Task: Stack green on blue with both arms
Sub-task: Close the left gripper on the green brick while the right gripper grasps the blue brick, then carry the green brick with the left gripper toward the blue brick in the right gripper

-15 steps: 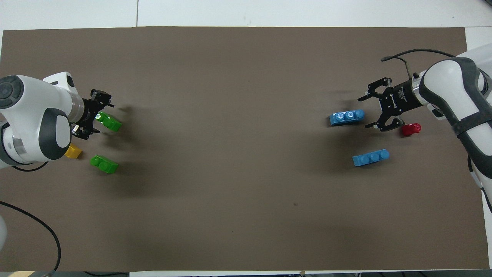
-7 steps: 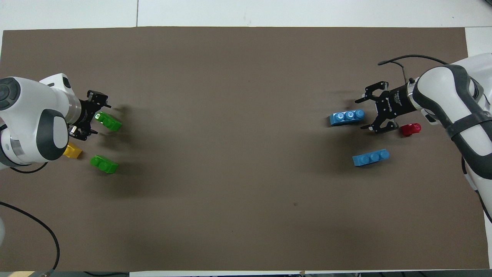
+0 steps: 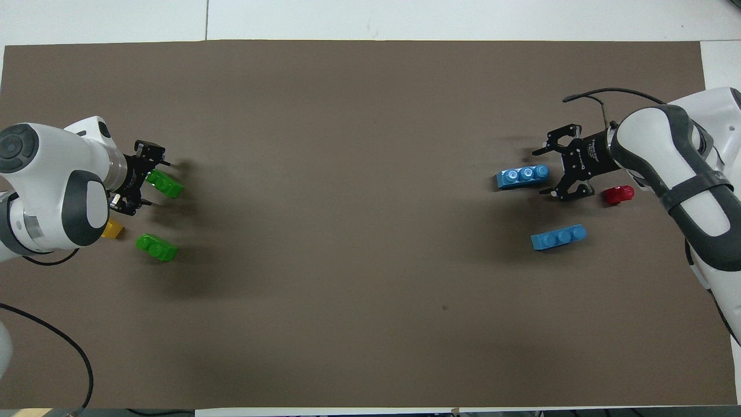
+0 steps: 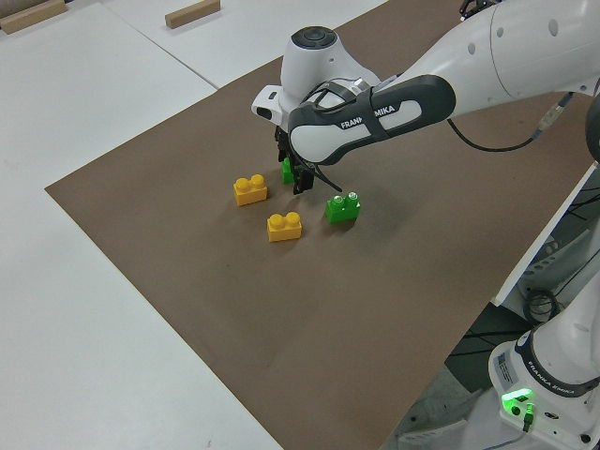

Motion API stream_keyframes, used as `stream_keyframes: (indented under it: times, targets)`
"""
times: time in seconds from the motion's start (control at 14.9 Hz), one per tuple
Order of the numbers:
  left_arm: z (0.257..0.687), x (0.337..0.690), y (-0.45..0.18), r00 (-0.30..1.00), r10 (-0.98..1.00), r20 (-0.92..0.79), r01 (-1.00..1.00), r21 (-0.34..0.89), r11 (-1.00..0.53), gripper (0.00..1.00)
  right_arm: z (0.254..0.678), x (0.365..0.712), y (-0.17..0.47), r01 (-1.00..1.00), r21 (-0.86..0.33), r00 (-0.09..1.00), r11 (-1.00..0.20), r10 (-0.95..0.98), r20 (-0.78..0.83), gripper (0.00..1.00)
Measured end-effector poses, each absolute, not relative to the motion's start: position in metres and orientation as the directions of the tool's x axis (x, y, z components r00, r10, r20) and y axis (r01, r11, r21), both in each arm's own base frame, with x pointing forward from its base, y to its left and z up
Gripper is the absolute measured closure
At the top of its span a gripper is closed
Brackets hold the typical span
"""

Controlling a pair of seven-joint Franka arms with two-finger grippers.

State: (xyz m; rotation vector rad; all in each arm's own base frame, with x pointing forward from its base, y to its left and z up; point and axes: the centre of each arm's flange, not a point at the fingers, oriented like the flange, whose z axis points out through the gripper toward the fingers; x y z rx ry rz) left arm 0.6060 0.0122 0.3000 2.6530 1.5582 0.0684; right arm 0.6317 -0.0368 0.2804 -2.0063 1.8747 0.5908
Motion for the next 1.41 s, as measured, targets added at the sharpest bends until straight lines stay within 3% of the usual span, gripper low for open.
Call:
stream_keyframes:
  times: [0.13,0.4,0.47,0.54,0.67,0.74,0.94,1.21,1.41]
  targets:
    - [0.301,0.607,0.012,0.484,0.875,0.010,0.871,0.086,-0.483,0.04,0.278,0.631,-0.037,-0.997,0.037,0.044,-0.073,-0.862,-0.506,0.10]
    - [0.298,0.607,0.013,0.471,0.882,0.020,0.877,0.104,-0.470,0.48,0.277,0.631,-0.036,-0.998,0.034,0.035,-0.061,-0.856,-0.515,0.30]
    - [0.299,0.607,0.014,0.468,0.883,0.021,0.878,0.105,-0.468,0.61,0.277,0.631,-0.036,-0.998,0.030,0.027,-0.050,-0.850,-0.526,0.30]
    - [0.299,0.608,0.014,0.468,0.883,0.022,0.878,0.107,-0.467,0.65,0.278,0.632,-0.036,-0.999,0.027,0.025,-0.046,-0.848,-0.529,0.35]
    - [0.299,0.608,0.014,0.467,0.884,0.022,0.878,0.108,-0.466,0.65,0.279,0.633,-0.035,-0.997,0.003,0.065,-0.078,-0.846,-0.530,0.59]
    - [0.300,0.608,0.013,0.467,0.884,0.022,0.878,0.109,-0.466,0.65,0.279,0.633,-0.033,-0.992,-0.026,0.119,-0.124,-0.840,-0.529,0.66]
    - [0.306,0.612,0.006,0.452,0.892,0.015,0.886,0.108,-0.451,0.65,0.283,0.636,-0.027,-0.978,-0.073,0.203,-0.194,-0.827,-0.524,0.66]
    - [0.364,0.633,-0.020,0.444,0.896,-0.027,0.896,0.041,-0.443,0.65,0.334,0.660,-0.008,-0.993,-0.051,0.114,-0.102,-0.833,-0.541,0.66]
    - [0.410,0.639,-0.066,0.375,0.926,-0.042,0.927,0.012,-0.375,0.65,0.386,0.672,0.051,-0.999,-0.027,0.038,-0.028,-0.835,-0.549,0.66]
